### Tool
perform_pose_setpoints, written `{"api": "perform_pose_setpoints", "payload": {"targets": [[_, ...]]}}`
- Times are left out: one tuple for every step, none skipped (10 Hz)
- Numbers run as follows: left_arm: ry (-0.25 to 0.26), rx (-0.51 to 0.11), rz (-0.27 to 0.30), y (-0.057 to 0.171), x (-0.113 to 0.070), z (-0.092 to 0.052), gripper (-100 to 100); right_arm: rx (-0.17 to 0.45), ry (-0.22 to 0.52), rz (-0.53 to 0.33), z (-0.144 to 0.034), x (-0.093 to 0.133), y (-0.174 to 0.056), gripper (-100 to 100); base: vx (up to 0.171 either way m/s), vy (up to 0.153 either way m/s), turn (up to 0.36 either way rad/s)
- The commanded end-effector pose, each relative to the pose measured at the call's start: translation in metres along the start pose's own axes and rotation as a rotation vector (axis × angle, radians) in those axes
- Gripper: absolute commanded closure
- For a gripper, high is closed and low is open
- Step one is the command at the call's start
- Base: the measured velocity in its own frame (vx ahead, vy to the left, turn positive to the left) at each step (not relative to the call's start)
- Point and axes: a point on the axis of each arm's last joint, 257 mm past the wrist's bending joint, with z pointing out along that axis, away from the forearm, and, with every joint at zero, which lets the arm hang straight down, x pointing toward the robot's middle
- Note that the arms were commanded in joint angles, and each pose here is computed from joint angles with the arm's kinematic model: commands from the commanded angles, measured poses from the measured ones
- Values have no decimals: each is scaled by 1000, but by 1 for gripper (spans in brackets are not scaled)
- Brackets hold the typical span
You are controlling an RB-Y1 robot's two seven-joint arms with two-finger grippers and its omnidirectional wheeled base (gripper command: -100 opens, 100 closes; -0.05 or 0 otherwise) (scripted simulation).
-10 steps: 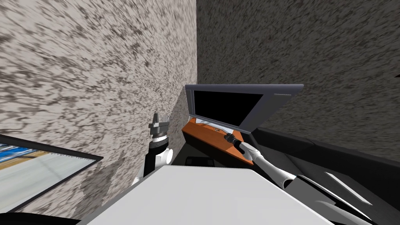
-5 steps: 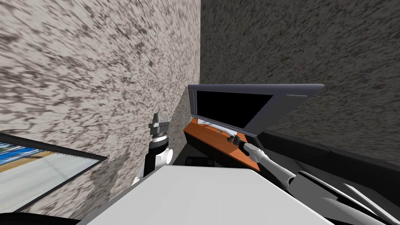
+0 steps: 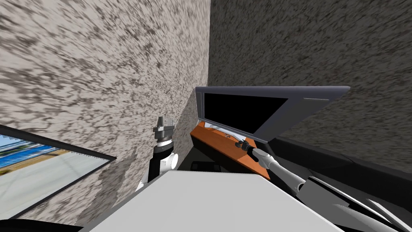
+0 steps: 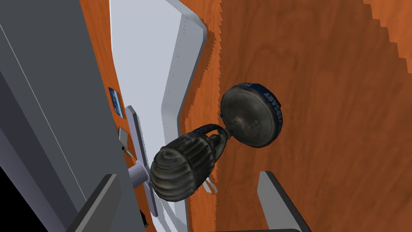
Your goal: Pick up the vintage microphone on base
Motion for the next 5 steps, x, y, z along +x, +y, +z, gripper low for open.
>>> {"api": "perform_pose_setpoints", "payload": {"targets": [[0,0,0,0,0,0,0,0,19,26,-3,9,5,-100,-50,-34,199],[0,0,0,0,0,0,0,-1,60,40,-9,29,12,-100,-53,-24,318],[0,0,0,0,0,0,0,-1,60,53,-9,29,12,-100,-43,-36,189],[0,0,0,0,0,0,0,0,60,62,-9,29,12,-100,-18,-24,-22],[0,0,0,0,0,0,0,0,100,77,-15,50,19,-100,-42,-19,323]]}}
